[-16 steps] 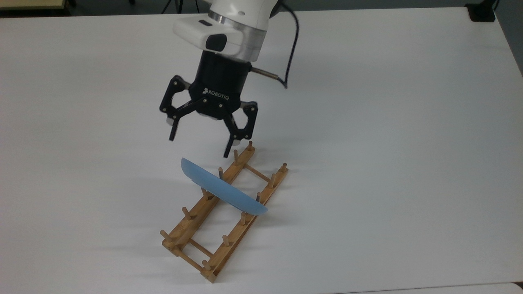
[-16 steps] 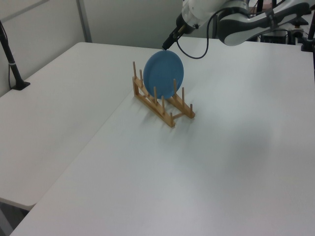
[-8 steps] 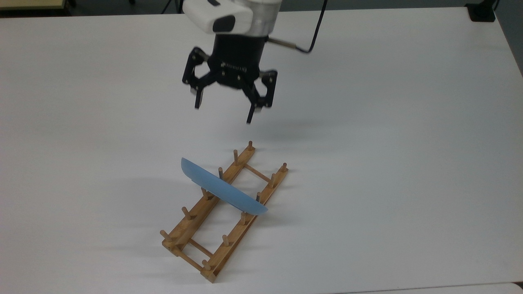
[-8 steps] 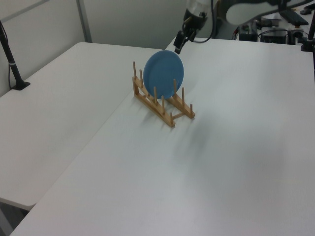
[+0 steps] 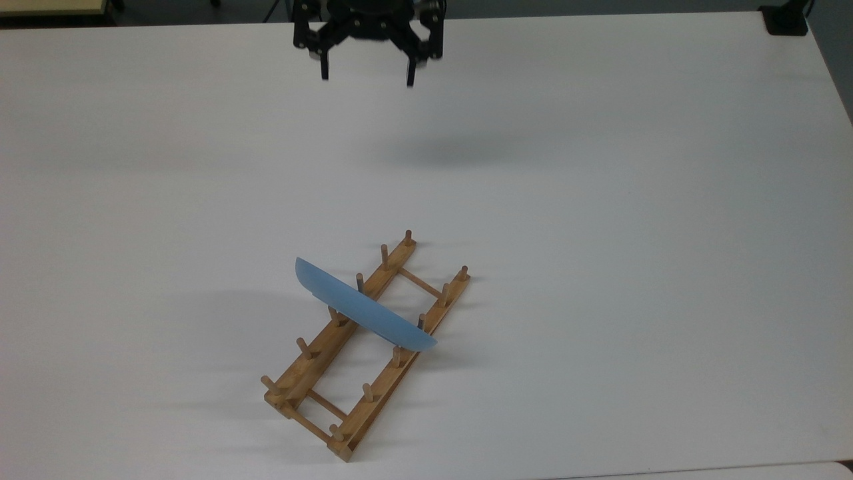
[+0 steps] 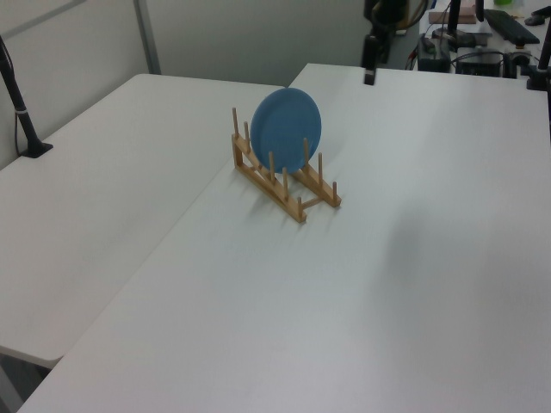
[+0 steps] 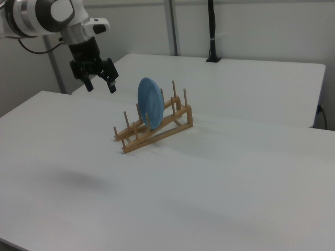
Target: Place plate in plate rack
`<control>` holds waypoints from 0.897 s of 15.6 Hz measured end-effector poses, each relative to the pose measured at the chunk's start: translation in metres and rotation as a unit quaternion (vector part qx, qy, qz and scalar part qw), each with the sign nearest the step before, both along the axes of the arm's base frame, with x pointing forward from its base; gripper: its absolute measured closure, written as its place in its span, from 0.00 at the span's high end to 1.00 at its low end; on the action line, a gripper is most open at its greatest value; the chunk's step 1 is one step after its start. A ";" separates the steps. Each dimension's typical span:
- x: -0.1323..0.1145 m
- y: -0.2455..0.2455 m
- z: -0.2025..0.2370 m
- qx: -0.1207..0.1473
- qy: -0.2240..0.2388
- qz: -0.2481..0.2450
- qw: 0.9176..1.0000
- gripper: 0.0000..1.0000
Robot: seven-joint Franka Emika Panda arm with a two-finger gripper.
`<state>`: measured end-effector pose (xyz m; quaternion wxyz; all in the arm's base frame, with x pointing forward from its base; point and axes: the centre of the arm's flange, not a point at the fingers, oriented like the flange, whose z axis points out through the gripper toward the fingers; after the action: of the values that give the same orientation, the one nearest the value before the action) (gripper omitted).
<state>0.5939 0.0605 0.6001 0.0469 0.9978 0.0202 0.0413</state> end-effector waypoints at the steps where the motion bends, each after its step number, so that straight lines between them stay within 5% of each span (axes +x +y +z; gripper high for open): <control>1: -0.005 -0.005 0.000 0.008 0.015 0.009 1.000 1.00; 14: -0.016 -0.036 -0.003 0.017 0.043 -0.036 0.998 1.00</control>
<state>0.5778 0.0250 0.5972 0.0309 0.9994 -0.0142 -0.0031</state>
